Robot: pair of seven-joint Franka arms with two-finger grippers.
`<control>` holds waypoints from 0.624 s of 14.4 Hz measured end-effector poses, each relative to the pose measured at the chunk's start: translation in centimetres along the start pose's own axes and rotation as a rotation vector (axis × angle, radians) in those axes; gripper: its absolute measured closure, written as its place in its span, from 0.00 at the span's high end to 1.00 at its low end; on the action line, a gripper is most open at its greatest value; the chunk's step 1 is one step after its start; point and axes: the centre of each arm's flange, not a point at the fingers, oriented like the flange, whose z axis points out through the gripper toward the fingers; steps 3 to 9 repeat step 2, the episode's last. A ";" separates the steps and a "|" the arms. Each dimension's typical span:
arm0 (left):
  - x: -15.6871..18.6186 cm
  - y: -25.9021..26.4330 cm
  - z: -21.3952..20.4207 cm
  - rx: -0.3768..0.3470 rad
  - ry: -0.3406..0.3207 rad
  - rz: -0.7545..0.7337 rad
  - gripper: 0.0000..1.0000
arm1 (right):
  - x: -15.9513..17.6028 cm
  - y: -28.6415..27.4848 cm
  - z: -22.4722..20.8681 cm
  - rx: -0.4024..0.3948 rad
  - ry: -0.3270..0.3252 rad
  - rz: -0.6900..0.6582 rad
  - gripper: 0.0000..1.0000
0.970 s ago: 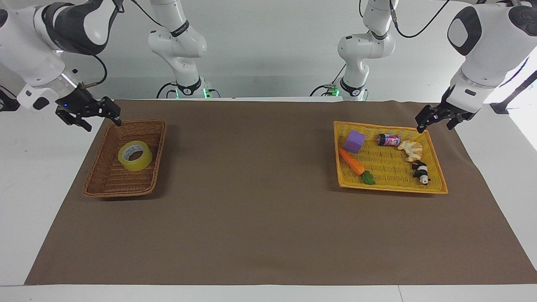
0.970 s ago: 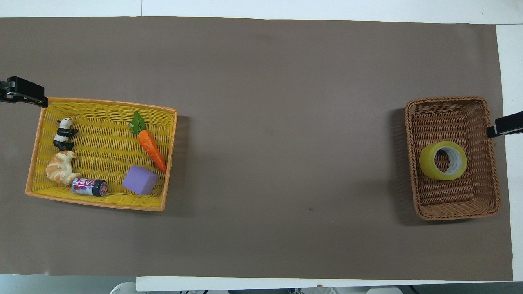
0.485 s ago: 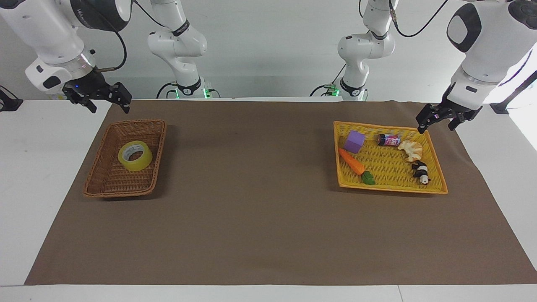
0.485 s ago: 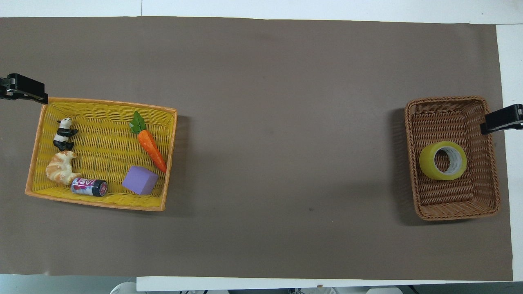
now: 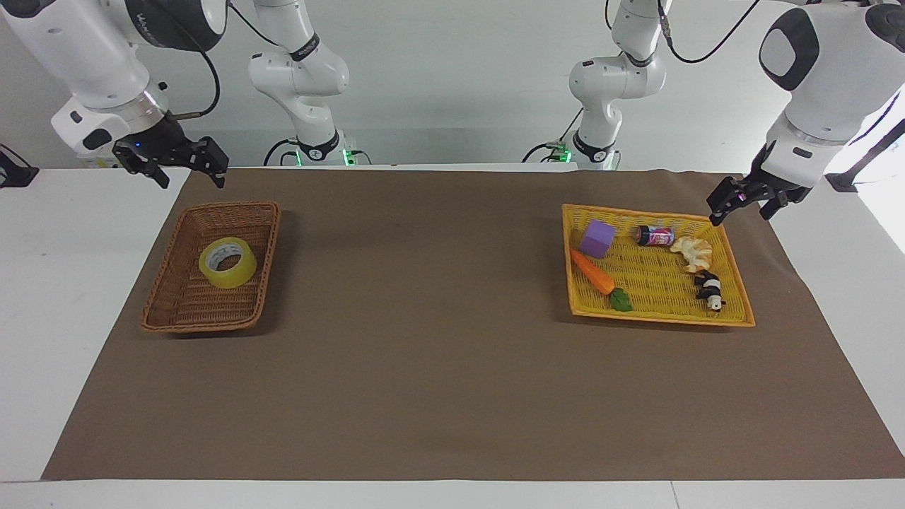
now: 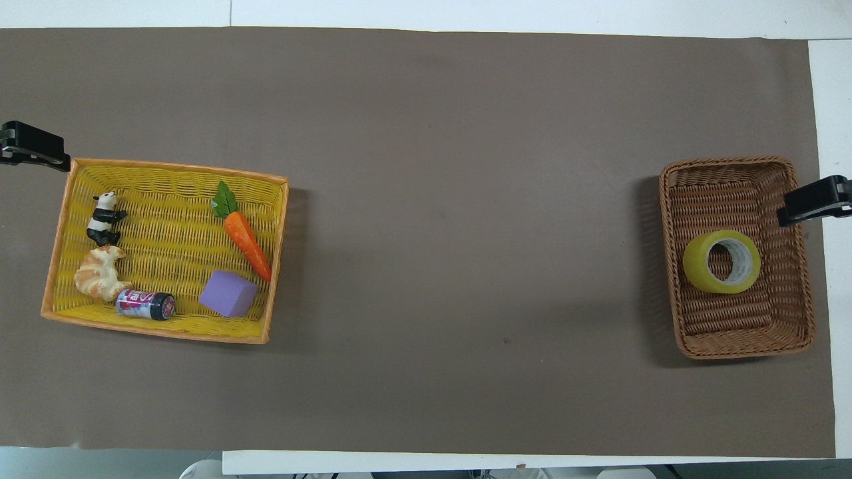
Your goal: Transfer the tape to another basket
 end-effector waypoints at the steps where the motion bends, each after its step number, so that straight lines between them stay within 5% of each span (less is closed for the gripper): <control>1: 0.0 0.0 0.0 0.000 0.000 0.001 1.00 | -0.1 0.2 0.0 0.001 -0.003 0.003 1.00; 9: 0.0 0.0 0.0 0.000 0.000 0.001 1.00 | -0.2 0.5 0.0 0.003 -0.002 0.008 1.00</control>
